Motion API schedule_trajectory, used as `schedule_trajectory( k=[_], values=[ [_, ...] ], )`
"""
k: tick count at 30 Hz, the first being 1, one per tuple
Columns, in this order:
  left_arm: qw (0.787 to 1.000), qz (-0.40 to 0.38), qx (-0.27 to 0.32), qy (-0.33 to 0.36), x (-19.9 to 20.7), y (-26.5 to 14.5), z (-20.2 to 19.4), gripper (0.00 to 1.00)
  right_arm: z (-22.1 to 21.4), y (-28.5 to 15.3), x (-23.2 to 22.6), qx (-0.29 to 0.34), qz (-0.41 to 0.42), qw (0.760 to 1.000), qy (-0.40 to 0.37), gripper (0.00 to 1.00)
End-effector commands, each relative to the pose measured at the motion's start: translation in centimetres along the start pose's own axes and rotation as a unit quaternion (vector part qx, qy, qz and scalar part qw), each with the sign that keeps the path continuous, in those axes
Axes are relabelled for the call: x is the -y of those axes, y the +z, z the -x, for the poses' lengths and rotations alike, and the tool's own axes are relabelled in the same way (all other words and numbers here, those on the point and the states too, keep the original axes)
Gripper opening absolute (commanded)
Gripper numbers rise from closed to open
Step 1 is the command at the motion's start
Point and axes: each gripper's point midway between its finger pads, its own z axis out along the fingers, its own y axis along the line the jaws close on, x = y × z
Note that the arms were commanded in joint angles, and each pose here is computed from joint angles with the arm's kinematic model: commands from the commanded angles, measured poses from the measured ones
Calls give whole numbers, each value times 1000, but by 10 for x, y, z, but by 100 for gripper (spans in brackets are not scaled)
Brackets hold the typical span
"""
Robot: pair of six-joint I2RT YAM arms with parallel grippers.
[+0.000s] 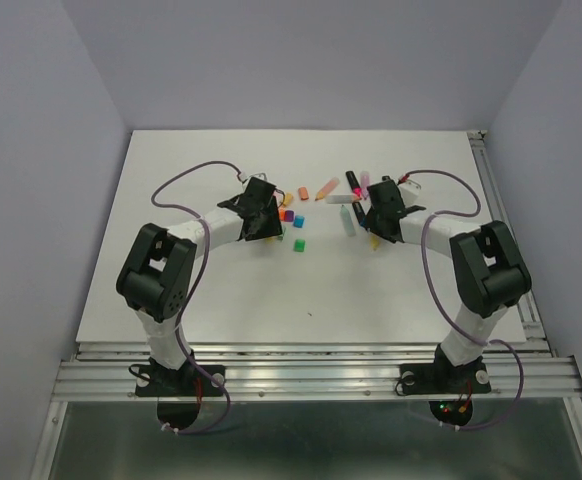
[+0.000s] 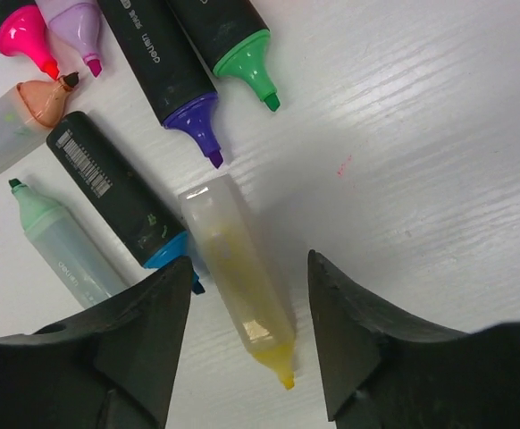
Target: Open the pen caps
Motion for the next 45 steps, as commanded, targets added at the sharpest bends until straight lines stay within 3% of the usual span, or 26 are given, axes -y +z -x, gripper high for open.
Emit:
schedule_trajectory(
  k=[1, 2, 3, 4, 6, 7, 9, 14, 17, 21, 23, 32, 38, 45],
  values=[
    [1000, -16, 15, 7, 9, -12, 20, 62, 38, -33, -15, 39, 26, 999, 6, 61],
    [1000, -21, 15, 8, 11, -15, 20, 67, 49, -45, -15, 53, 32, 998, 9, 70],
    [1000, -23, 19, 8, 11, -19, 22, 71, 53, -51, -12, 57, 30, 998, 10, 73],
    [999, -30, 28, 5, 13, -28, 27, 84, 56, -58, -8, 64, 29, 997, 9, 77],
    [998, -40, 43, 3, 15, -41, 34, 89, 63, -71, -3, 75, 34, 997, 13, 87],
    [997, -49, 61, -2, 16, -57, 41, 98, 72, -88, -1, 89, 46, 995, 22, 91],
    [995, -57, 84, -12, 17, -75, 49, 99, 72, -101, 9, 93, 48, 994, 25, 100],
    [976, -58, 201, -58, -4, -152, 78, 99, 69, -147, 48, 118, 59, 990, 51, 100],
    [955, -54, 275, -100, -29, -193, 84, 99, 73, -171, 74, 153, 56, 983, 90, 100],
    [901, -11, 381, -206, -90, -230, 73, 99, 61, -178, 91, 175, 80, 976, 105, 100],
    [883, -15, 403, -240, -100, -237, 71, 99, 63, -183, 93, 180, 84, 974, 109, 100],
    [887, 42, 382, -255, -117, -228, 60, 99, 48, -179, 117, 162, 32, 981, 100, 100],
    [887, 33, 386, -251, -114, -227, 62, 99, 43, -176, 106, 163, 73, 978, 109, 100],
    [884, 27, 392, -253, -114, -230, 63, 99, 45, -173, 118, 190, 54, 973, 118, 100]
  ],
)
